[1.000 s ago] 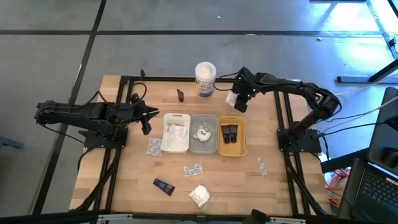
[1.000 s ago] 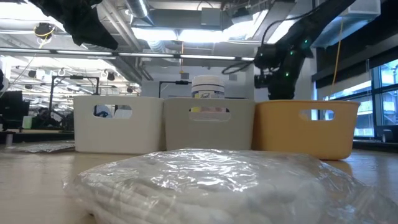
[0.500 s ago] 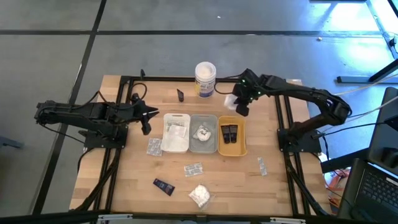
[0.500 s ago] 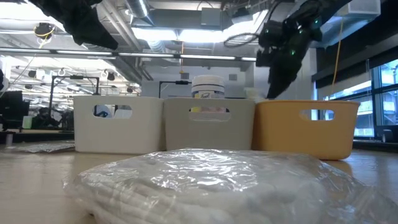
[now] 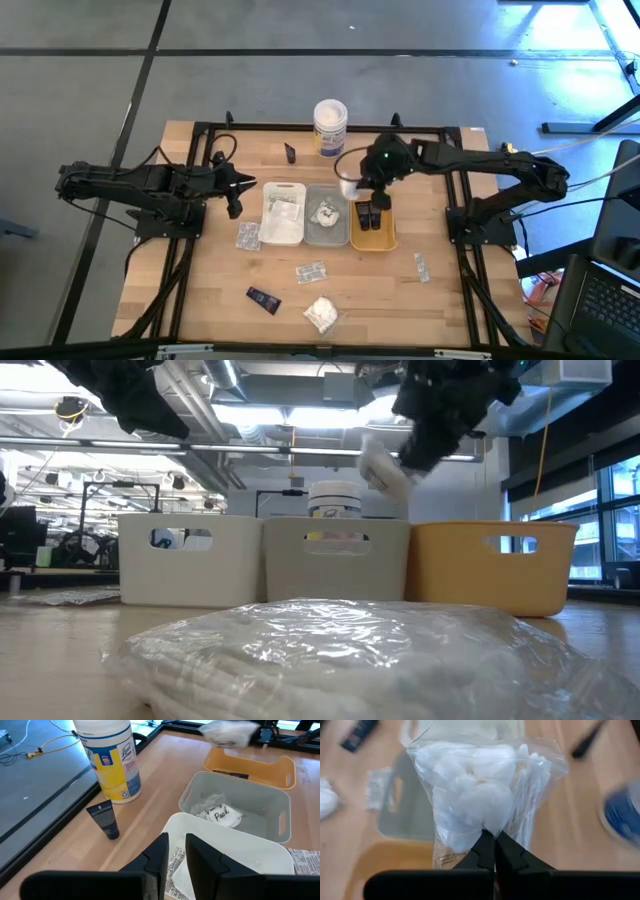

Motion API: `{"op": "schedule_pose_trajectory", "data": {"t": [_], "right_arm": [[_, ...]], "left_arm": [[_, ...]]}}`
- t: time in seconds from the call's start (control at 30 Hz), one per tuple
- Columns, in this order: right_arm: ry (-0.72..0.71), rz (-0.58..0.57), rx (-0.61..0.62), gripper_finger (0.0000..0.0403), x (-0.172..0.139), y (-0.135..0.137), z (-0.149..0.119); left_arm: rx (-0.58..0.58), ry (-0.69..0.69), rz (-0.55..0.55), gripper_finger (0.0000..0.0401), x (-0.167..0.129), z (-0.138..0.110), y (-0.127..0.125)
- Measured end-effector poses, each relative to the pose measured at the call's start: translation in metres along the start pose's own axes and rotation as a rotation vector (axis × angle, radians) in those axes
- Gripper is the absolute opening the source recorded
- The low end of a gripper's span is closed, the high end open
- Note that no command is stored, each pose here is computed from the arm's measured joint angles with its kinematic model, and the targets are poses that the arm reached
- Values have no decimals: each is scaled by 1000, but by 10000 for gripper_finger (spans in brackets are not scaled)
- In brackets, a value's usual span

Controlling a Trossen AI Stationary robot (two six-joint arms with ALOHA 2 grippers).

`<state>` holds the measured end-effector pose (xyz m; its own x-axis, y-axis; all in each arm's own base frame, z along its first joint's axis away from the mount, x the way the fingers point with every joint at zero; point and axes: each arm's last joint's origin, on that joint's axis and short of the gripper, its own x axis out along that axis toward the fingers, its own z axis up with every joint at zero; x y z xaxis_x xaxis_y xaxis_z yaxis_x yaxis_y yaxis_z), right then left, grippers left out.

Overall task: Pick & Place Travel size toiletries
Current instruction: Put the white cotton pack into the gray bin, then put the white band-aid into the white bin

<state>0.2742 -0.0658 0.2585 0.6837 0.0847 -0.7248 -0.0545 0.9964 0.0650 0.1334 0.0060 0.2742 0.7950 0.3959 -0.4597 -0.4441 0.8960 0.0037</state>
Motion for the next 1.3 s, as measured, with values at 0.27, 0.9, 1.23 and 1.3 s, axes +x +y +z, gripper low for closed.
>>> {"op": "schedule_pose_trajectory", "data": {"t": [0.27, 0.9, 1.23, 1.3], "right_arm": [[-18, 64, -92, 0, 45, 31, 11], [194, 34, -3, 21, 113, 21, 19], [201, 31, 35, 122, 111, 22, 19], [195, 31, 36, 147, 107, 22, 20]], "left_arm": [[0, 0, 0, 63, 0, 0, 0], [0, 1, 1, 63, 0, 0, 0], [0, 0, 1, 65, 0, 0, 0], [0, 0, 1, 65, 0, 0, 0]]}}
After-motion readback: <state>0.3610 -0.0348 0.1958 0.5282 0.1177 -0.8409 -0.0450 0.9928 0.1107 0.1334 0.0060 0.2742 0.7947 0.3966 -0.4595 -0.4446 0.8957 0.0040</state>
